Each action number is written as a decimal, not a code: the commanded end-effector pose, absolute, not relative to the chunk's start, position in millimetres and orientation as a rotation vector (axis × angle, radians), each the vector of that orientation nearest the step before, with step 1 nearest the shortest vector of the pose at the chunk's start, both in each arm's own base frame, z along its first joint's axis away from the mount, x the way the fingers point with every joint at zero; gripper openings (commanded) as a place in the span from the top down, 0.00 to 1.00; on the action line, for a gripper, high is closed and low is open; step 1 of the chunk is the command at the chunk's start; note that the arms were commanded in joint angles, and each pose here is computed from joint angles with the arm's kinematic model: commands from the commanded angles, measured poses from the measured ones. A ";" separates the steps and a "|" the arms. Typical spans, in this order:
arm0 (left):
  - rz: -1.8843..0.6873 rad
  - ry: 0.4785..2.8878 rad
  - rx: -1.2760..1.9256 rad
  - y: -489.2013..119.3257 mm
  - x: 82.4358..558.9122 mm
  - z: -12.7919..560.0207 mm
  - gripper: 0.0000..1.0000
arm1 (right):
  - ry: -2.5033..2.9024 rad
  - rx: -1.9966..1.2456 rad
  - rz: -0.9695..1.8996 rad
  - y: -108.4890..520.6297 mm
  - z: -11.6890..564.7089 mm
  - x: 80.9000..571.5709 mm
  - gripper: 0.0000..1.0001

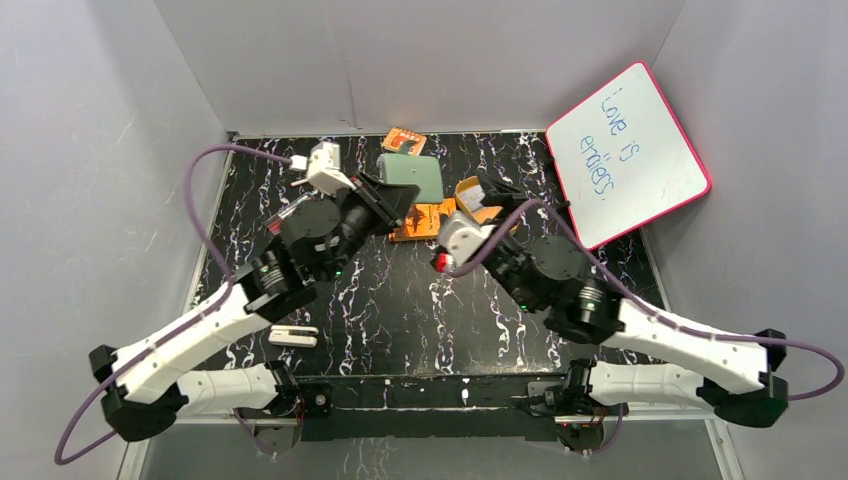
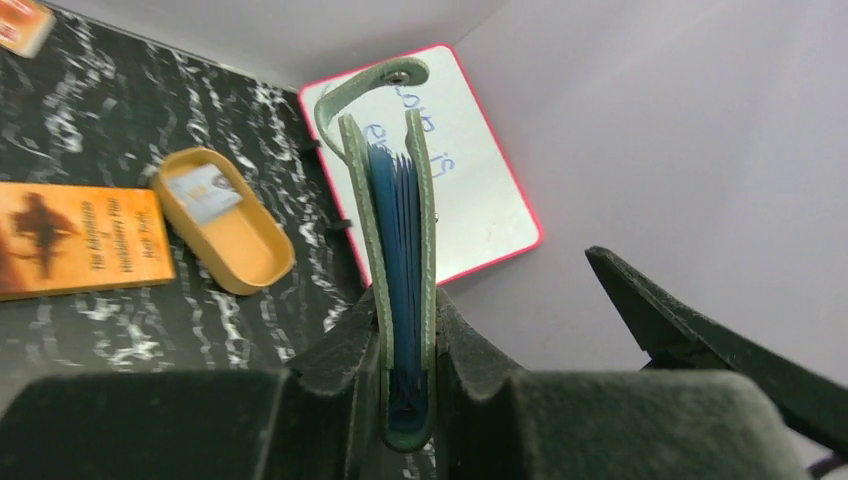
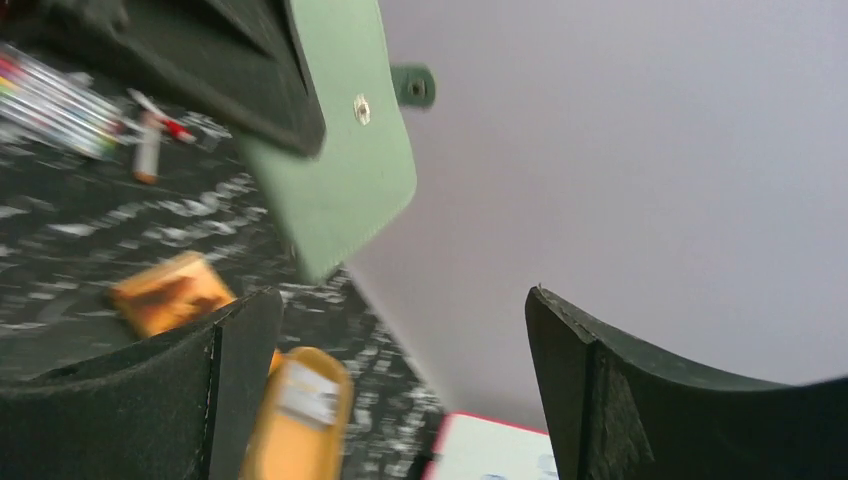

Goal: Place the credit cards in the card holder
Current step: Close the card holder.

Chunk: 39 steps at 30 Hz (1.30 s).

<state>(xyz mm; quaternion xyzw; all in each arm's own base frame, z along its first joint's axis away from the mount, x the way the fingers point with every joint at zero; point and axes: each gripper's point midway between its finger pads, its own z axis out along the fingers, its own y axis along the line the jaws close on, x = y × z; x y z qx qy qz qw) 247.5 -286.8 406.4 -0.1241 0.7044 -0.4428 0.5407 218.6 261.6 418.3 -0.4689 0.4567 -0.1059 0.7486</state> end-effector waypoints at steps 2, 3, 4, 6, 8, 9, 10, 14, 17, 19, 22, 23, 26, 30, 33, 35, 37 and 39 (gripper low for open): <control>-0.861 1.653 -0.014 -232.9 218.1 403.7 1.00 | 1.318 -0.948 0.503 273.9 373.0 155.6 0.01; -0.871 1.651 0.069 -228.4 205.9 399.2 1.00 | 1.333 -0.958 0.600 279.6 368.3 143.6 0.01; -0.900 1.643 0.166 -226.9 190.8 395.6 1.00 | 1.351 -0.955 0.693 283.7 365.9 132.5 0.01; -0.977 1.607 0.321 -215.3 156.1 394.9 1.00 | 1.335 -0.970 0.861 289.9 369.5 109.5 0.01; -1.053 1.581 0.467 -208.4 123.9 393.3 1.00 | 1.311 -0.978 0.980 289.1 378.4 91.6 0.01; -1.115 1.555 0.544 -206.4 104.9 395.4 1.00 | 1.292 -0.969 1.056 286.7 386.0 80.9 0.01; -1.159 1.525 0.596 -203.2 90.6 397.6 1.00 | 1.279 -0.977 1.126 287.6 389.3 70.5 0.01; -1.291 1.365 0.781 -198.0 47.7 412.8 1.00 | 1.289 -0.977 1.357 300.6 398.4 43.3 0.01; -1.315 1.312 0.886 -204.2 36.6 418.9 1.00 | 1.261 -0.955 1.527 313.1 412.3 27.7 0.01; -1.323 1.324 0.964 -212.4 33.1 416.7 1.00 | 1.222 -0.950 1.637 319.8 421.5 16.9 0.01; -1.359 1.319 1.051 -222.7 26.8 416.6 1.00 | 1.174 -0.962 1.727 327.8 432.2 7.6 0.01; -1.369 1.316 1.066 -225.3 25.6 417.1 1.00 | 1.165 -0.963 1.735 330.1 434.3 7.4 0.01; -1.404 1.280 1.094 -229.6 21.0 424.1 1.00 | 1.152 -0.967 1.734 333.1 437.6 7.9 0.01; -1.428 1.249 1.110 -230.2 16.4 432.6 1.00 | 1.128 -0.987 1.750 331.4 438.5 3.4 0.03; -1.428 1.234 1.112 -227.6 14.3 437.3 1.00 | 1.107 -1.000 1.769 327.7 438.9 -1.3 0.12; -1.430 1.224 1.109 -225.5 12.5 439.7 1.00 | 1.090 -1.007 1.785 323.3 440.3 -5.2 0.22; -1.433 1.212 1.104 -223.1 10.8 442.4 1.00 | 1.077 -1.010 1.801 319.2 441.1 -8.7 0.30; -1.437 1.207 1.099 -221.5 9.7 443.9 1.00 | 1.081 -1.006 1.810 317.7 439.5 -9.6 0.39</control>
